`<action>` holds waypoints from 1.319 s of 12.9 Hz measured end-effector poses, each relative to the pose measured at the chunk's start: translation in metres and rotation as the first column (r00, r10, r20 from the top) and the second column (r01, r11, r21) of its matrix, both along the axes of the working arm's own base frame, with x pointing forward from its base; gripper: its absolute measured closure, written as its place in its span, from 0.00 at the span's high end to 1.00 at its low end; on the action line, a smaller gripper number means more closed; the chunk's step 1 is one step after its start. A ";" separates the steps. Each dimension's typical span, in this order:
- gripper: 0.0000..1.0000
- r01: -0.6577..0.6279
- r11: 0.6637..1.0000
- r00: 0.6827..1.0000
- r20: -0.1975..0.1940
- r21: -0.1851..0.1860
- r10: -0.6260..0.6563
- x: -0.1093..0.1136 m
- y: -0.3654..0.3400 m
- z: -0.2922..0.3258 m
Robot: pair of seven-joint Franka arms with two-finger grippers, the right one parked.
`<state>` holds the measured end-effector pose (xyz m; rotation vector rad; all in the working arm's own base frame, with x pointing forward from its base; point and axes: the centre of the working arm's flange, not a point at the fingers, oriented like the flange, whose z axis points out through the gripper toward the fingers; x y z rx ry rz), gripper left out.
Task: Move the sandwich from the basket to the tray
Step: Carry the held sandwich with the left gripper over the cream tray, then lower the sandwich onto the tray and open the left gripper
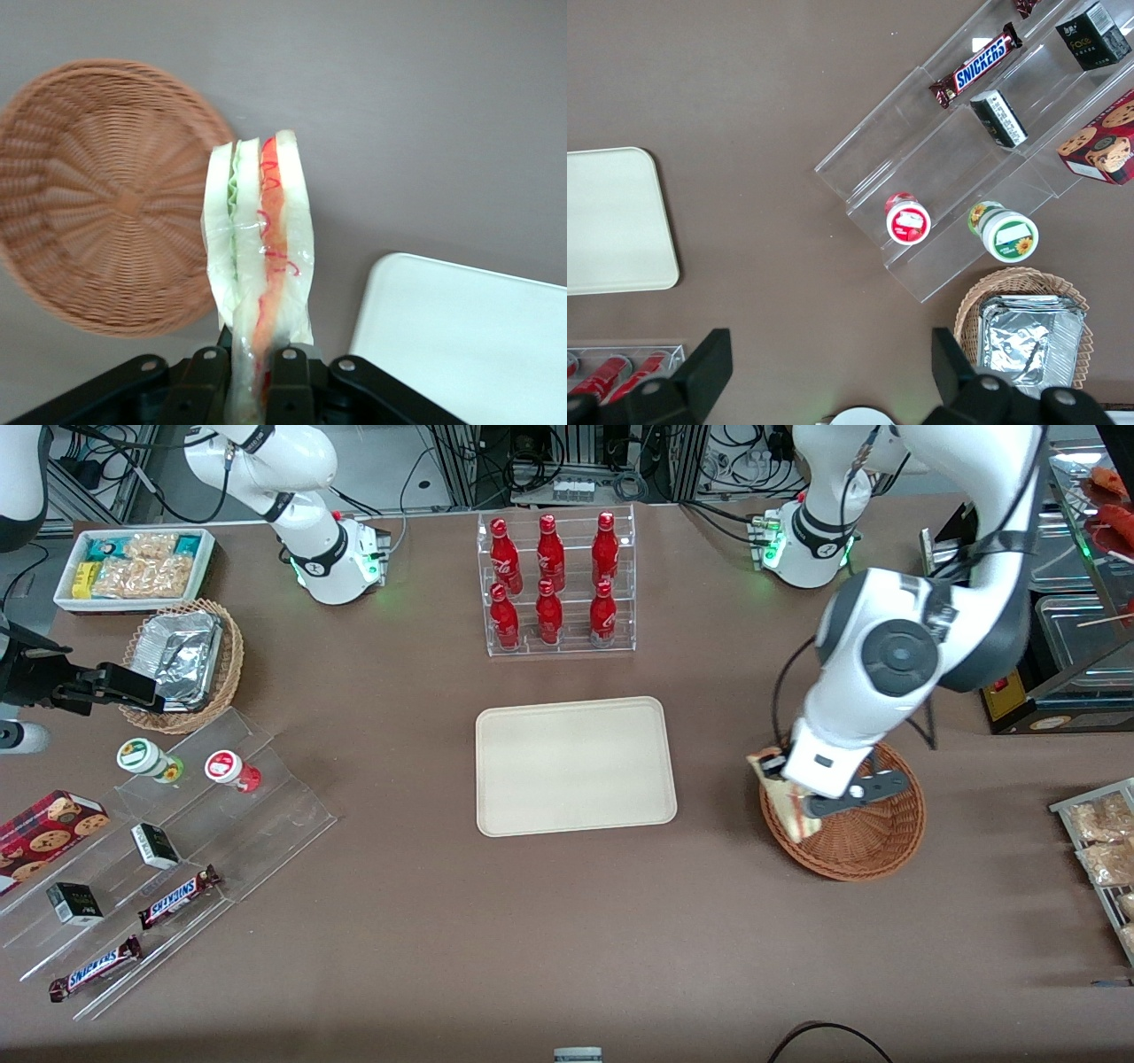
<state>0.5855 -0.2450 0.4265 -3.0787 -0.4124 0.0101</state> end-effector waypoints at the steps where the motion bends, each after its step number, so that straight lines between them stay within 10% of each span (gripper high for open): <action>1: 0.15 0.012 1.000 1.000 0.004 -0.009 -0.012 0.000 -0.027 -0.003; 8: 0.15 0.138 0.990 0.990 -0.027 -0.015 -0.138 -0.038 -0.213 -0.083; 17: 0.15 0.262 0.965 0.964 -0.042 -0.013 -0.262 -0.089 -0.288 -0.163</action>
